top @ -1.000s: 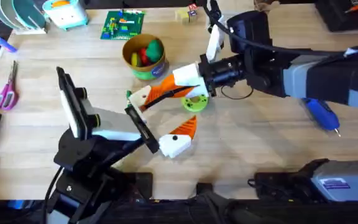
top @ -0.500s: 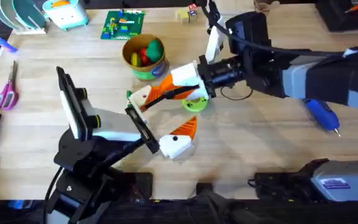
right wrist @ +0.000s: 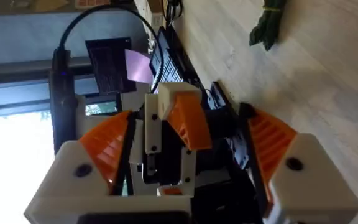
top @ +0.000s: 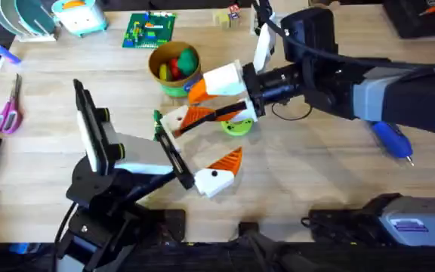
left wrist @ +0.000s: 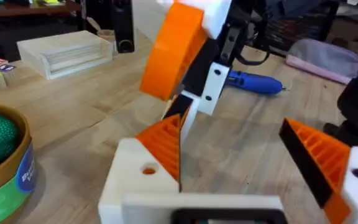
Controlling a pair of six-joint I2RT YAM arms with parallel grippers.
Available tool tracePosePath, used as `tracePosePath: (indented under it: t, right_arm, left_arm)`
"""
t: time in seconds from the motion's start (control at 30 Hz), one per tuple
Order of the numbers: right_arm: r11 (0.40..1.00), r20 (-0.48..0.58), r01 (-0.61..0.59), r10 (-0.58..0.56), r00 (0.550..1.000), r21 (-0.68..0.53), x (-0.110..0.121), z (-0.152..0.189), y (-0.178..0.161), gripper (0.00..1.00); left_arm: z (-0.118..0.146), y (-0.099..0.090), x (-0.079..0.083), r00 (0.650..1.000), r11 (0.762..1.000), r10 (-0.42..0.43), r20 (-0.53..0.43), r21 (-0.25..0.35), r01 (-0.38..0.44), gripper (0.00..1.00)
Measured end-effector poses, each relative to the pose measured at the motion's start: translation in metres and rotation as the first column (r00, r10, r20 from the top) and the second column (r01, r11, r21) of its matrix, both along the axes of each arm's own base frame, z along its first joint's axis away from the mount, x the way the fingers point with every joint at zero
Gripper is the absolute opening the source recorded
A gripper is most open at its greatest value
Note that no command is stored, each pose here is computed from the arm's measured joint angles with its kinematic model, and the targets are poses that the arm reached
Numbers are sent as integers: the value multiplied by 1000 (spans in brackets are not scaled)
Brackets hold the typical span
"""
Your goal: Pick up the gripper from the table and insert it into the empty holder that is missing its gripper. Then pick up a screw, insert it into the mounting hole, and use the screwdriver to tighten it. Finally, clean up the table by picking up the vegetable and placing it into the bucket.
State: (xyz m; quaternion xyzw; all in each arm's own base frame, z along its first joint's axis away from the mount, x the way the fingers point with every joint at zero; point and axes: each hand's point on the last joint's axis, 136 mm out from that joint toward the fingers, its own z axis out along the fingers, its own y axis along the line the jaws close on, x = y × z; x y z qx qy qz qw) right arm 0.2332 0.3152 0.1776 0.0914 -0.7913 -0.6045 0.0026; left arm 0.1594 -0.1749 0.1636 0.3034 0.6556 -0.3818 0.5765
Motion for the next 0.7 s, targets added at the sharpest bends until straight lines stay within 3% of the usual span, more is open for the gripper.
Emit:
tracePosePath:
  t: [0.13,0.4,0.57,0.7]
  right_arm:
    - [1000,30,28,-27,999,-12,10,-4,-8,963]
    - [982,173,180,-168,971,-58,58,-16,-54,976]
    - [945,209,209,-158,965,-250,49,-38,-86,983]
    - [892,382,220,-59,922,-394,39,-29,-109,986]
  left_arm:
    - [0,0,-1,1000,1000,-4,0,0,4,992]
    - [0,-1,-1,1000,1000,-7,0,0,7,992]
    - [0,-1,-1,1000,1000,-7,0,0,7,992]
    - [0,-1,-1,1000,1000,-7,0,0,7,992]
